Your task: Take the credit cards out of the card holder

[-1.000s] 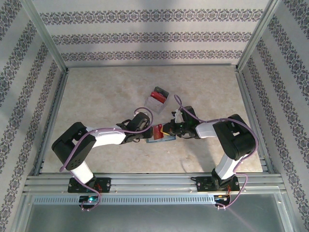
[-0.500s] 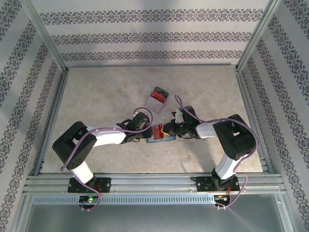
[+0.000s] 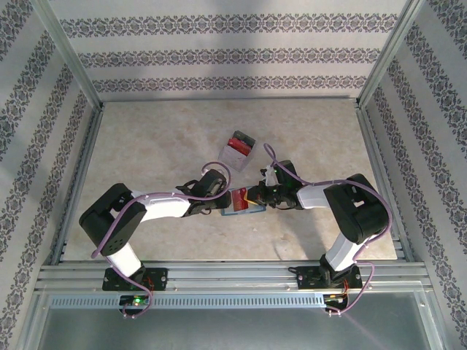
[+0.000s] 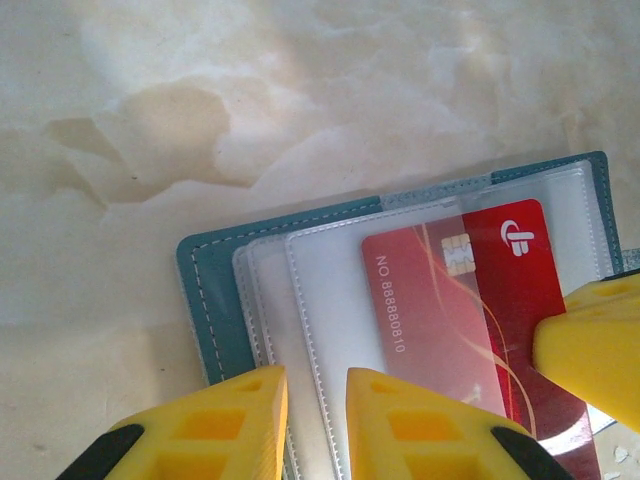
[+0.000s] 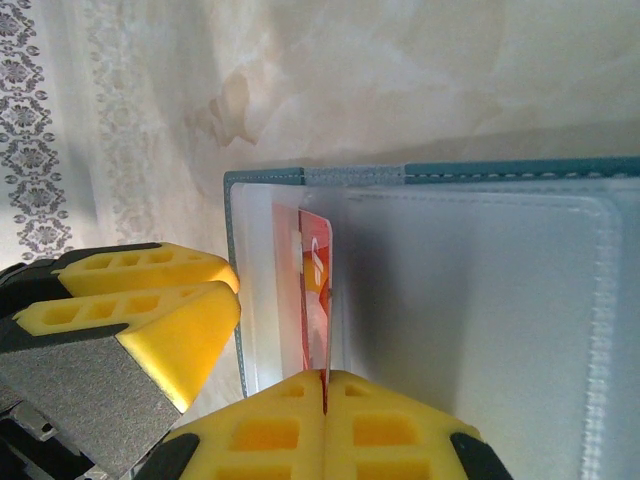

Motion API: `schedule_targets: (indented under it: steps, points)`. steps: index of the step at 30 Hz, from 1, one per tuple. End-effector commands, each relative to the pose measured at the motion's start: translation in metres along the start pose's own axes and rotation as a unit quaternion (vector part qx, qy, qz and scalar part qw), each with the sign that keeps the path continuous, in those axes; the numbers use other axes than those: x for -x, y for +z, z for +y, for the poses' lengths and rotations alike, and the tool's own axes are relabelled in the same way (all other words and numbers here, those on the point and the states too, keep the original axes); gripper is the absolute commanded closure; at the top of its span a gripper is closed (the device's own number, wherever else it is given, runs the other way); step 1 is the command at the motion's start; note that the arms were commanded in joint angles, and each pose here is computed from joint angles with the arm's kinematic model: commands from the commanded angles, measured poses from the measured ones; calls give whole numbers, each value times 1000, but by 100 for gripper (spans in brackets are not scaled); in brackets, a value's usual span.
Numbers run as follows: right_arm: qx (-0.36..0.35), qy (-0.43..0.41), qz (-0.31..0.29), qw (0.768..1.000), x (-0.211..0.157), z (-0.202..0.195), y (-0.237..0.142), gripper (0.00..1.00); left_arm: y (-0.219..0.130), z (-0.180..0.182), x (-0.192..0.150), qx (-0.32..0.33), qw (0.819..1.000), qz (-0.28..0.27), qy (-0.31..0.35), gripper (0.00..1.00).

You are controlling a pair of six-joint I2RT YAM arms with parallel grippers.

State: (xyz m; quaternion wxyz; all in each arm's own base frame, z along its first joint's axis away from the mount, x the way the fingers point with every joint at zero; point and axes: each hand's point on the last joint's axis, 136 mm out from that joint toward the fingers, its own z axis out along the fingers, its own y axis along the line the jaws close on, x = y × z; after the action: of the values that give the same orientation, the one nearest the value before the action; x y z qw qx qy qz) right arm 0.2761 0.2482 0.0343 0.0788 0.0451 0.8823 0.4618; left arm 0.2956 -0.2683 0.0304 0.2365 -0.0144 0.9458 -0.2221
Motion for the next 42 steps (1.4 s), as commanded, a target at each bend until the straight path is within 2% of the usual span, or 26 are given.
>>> schedule_targets:
  steps: [1,42]
  points:
    - [-25,8,-3,1000,-4,-15,-6,96,4,9,-2,11,1000,8,-13,77]
    - [-58,-24,-28,998,0,-10,-36,97,-1,4,2,1,1000,3,-2,77]
